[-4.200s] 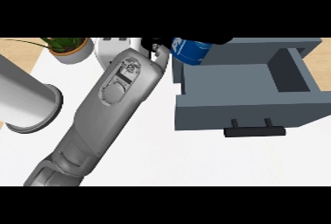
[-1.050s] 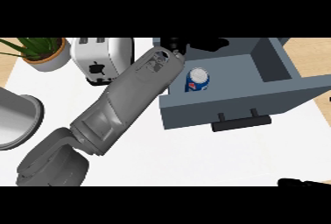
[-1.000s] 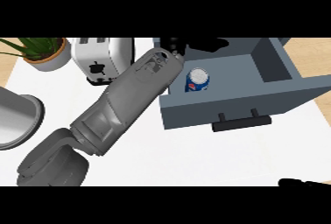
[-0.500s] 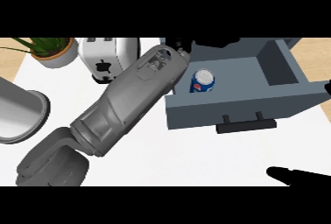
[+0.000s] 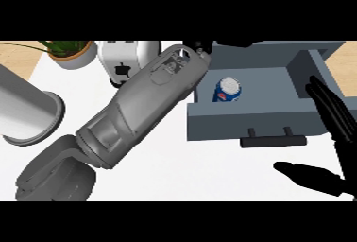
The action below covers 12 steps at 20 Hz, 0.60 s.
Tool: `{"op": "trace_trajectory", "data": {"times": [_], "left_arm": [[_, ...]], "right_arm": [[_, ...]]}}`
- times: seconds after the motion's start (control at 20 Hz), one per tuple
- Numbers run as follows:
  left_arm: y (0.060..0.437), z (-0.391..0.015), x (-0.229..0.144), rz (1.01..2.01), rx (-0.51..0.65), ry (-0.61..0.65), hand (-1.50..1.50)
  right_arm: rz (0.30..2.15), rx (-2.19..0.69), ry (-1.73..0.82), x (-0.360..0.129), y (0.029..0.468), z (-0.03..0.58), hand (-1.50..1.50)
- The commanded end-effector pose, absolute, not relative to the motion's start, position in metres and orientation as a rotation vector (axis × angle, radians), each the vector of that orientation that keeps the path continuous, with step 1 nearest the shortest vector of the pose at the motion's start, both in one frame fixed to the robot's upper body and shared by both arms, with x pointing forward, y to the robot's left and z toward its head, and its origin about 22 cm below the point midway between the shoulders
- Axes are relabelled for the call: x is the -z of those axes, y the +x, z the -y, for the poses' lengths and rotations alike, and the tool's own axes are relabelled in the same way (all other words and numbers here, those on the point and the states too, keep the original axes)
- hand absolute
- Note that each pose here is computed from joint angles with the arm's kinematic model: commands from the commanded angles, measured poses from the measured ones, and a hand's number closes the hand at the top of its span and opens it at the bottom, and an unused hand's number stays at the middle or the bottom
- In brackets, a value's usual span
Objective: Pick up the can, place it into the drawer and close the drawer
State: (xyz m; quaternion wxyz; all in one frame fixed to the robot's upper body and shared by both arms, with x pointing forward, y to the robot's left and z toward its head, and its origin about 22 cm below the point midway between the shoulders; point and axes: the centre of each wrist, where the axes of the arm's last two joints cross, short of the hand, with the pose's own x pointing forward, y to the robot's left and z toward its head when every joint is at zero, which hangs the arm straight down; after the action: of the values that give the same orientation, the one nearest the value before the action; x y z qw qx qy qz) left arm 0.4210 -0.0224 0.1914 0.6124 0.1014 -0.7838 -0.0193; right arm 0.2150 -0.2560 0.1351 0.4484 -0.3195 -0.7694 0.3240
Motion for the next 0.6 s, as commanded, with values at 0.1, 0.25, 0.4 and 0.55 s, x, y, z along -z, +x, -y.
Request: {"op": "trace_trajectory", "data": {"times": [0.1, 0.25, 0.4, 0.55], "left_arm": [[0.42, 0.015, -0.173, 1.794, 0.035, 0.21, -1.5], [0.42, 0.019, -0.19, 1.797, 0.05, 0.227, -1.5], [0.423, -0.001, -0.189, 1.791, 0.037, 0.229, -1.5], [0.428, -0.019, -0.217, 1.777, 0.047, 0.213, -1.5]], "right_arm": [[1.781, -0.977, -0.941, -0.103, 0.246, 0.249, -1.5], [1.704, -1.043, -1.003, -0.08, 0.243, 0.241, -1.5], [1.72, -0.958, -1.018, -0.067, 0.273, 0.23, -1.5], [1.715, -0.918, -1.038, -0.052, 0.289, 0.22, -1.5]]}}
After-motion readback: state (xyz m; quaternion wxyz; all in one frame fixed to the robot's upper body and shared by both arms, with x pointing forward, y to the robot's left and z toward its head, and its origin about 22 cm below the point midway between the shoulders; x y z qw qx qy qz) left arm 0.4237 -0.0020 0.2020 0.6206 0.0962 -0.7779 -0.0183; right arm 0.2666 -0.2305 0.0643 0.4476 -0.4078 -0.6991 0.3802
